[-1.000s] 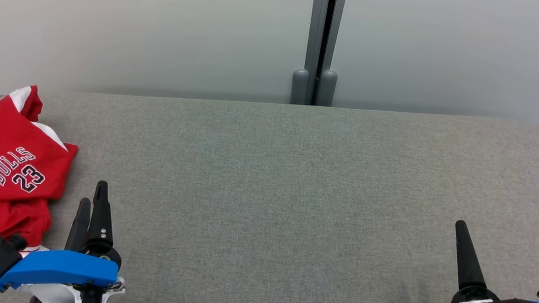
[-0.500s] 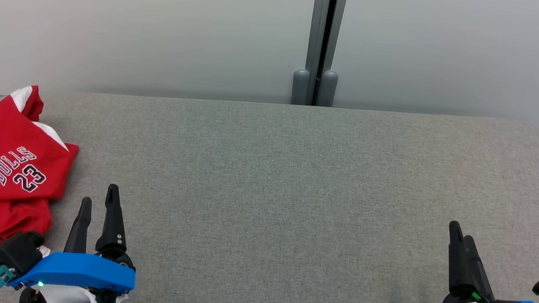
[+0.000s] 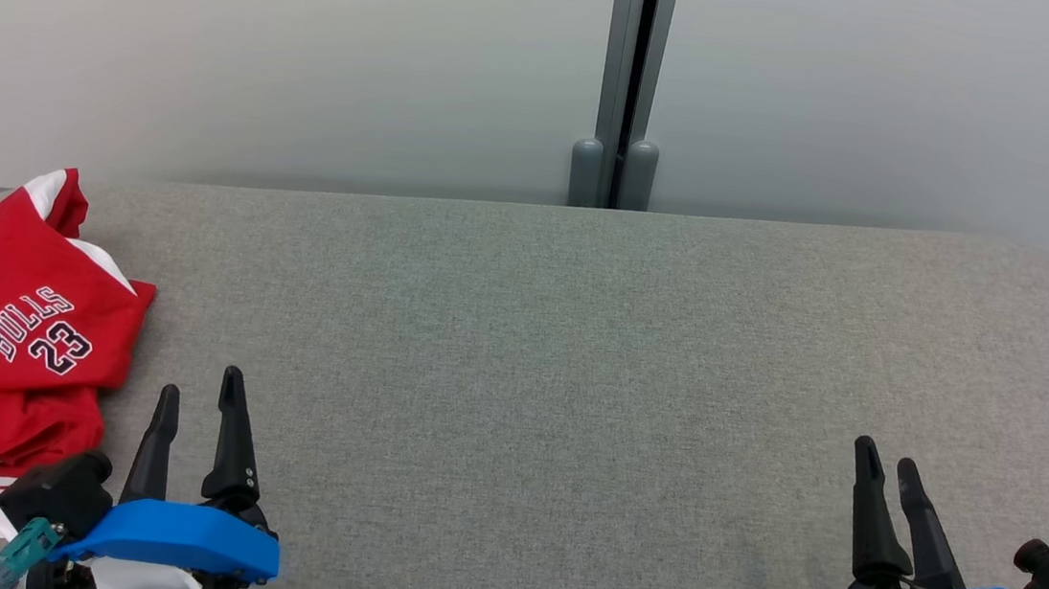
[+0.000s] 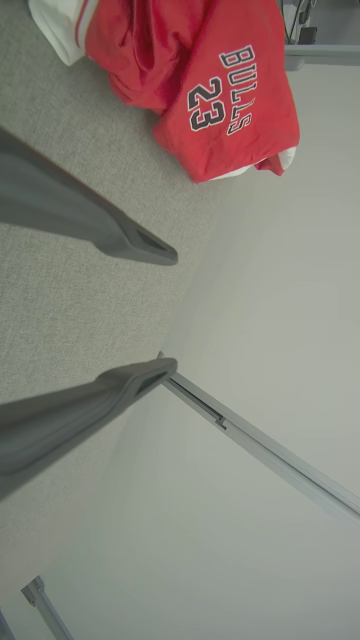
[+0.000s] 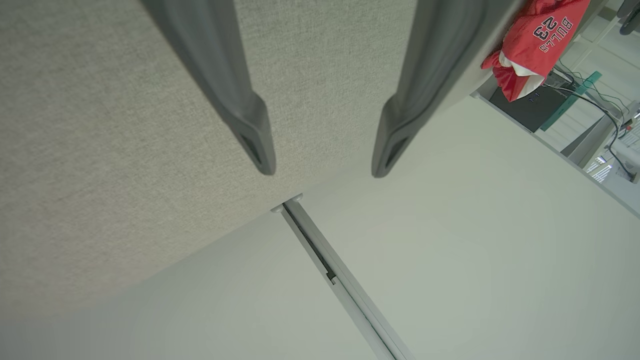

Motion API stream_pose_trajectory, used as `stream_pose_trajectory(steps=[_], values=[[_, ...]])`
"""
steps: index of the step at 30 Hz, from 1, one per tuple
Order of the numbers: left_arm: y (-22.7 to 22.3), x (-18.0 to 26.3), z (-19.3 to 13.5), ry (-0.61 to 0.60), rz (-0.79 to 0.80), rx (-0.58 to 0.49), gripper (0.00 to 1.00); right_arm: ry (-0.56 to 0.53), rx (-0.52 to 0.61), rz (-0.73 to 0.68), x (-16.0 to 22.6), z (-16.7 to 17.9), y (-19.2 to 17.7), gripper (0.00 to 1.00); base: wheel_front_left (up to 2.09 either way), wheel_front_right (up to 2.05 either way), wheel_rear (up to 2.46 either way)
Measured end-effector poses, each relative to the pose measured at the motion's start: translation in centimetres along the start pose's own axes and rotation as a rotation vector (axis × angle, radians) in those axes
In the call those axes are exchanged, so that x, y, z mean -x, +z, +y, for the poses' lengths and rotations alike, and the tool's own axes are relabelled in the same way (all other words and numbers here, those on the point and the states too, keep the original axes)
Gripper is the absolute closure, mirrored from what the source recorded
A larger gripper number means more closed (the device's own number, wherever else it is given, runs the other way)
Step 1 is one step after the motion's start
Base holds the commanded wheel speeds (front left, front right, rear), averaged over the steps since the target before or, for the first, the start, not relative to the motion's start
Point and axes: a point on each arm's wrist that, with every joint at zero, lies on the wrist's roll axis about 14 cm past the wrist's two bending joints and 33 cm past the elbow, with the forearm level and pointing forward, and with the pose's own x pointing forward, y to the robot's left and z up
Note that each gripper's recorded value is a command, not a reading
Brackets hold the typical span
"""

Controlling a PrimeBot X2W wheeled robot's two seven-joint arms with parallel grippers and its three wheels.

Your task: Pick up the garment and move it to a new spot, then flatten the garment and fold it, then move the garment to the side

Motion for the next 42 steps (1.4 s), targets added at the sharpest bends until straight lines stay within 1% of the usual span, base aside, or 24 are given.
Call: stream_pose_trajectory(steps=[25,42], values=[[-0.4,0.4,-0.6,-0.031,-0.021,-0.248,0.00,0.044,0.253,-0.003,0.4,0.6,-0.4,0.00,0.00,0.00,0.00],[-0.3,0.6,-0.8,-0.047,-0.045,-0.385,0.00,0.080,0.383,-0.002,0.4,1.1,-0.9,0.00,0.00,0.00,0.00]])
